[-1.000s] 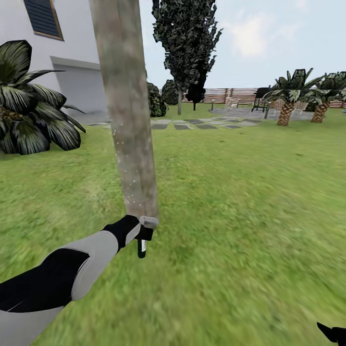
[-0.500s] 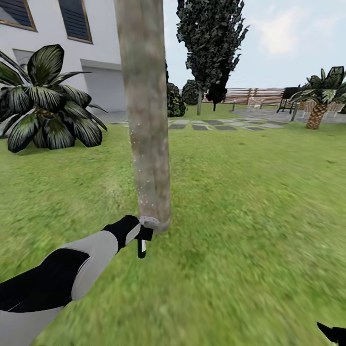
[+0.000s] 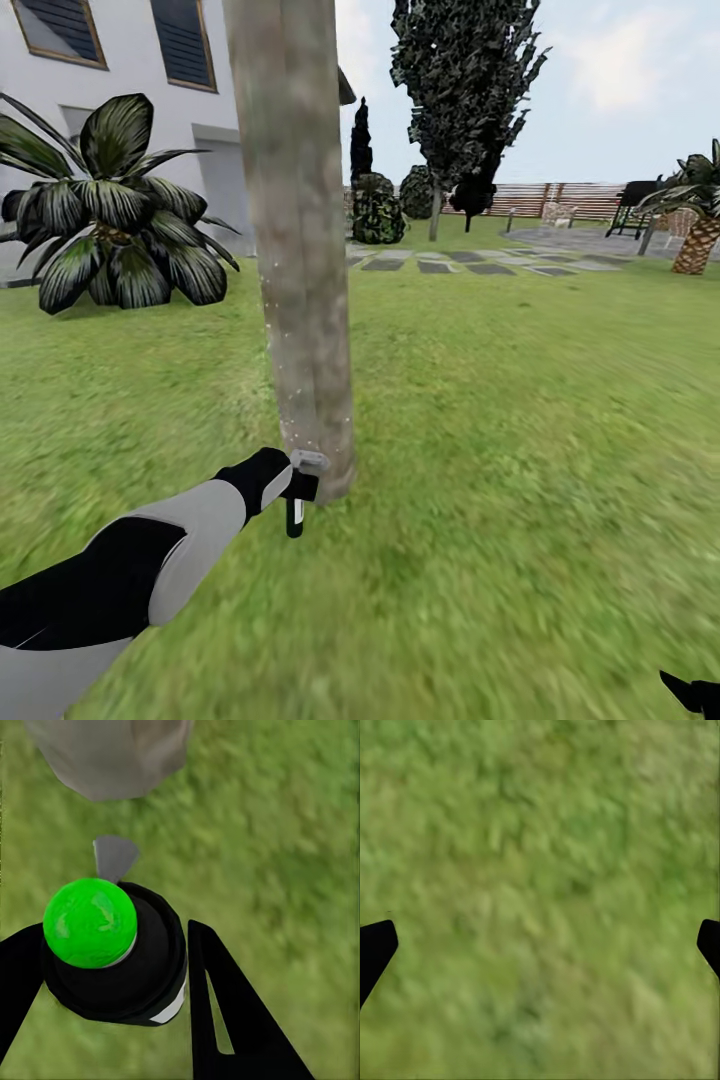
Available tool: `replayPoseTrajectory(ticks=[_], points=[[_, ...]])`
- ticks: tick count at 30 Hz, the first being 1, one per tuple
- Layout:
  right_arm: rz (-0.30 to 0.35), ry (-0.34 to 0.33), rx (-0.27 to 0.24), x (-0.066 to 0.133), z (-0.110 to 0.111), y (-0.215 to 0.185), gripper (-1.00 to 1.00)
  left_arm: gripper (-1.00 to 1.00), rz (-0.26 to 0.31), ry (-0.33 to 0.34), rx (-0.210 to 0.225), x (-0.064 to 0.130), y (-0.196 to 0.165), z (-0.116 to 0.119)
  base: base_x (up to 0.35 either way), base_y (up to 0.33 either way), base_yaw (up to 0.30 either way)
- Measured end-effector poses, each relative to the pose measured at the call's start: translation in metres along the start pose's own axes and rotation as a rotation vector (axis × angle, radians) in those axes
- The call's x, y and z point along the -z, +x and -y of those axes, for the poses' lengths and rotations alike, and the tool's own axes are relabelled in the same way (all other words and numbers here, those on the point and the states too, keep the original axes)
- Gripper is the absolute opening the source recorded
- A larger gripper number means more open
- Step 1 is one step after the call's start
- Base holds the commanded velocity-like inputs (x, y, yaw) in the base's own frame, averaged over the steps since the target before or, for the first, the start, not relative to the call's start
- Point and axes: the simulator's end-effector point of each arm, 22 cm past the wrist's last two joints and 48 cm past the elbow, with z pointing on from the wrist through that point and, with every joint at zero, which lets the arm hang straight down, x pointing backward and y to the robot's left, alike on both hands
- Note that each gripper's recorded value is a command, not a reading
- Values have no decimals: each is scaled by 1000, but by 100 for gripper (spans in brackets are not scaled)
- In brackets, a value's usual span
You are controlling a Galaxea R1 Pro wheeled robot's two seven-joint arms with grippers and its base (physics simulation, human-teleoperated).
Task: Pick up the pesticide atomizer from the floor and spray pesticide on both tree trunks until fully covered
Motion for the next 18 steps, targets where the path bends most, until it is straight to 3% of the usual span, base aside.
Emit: replayPoseTrajectory(ticks=[8, 18], points=[[1, 0, 0, 0, 0, 0, 100, -100, 0, 0, 0, 0, 0, 0, 176, -271, 251], [0, 0, 0, 0, 0, 0, 100, -100, 0, 0, 0, 0, 0, 0, 19, -316, 253]])
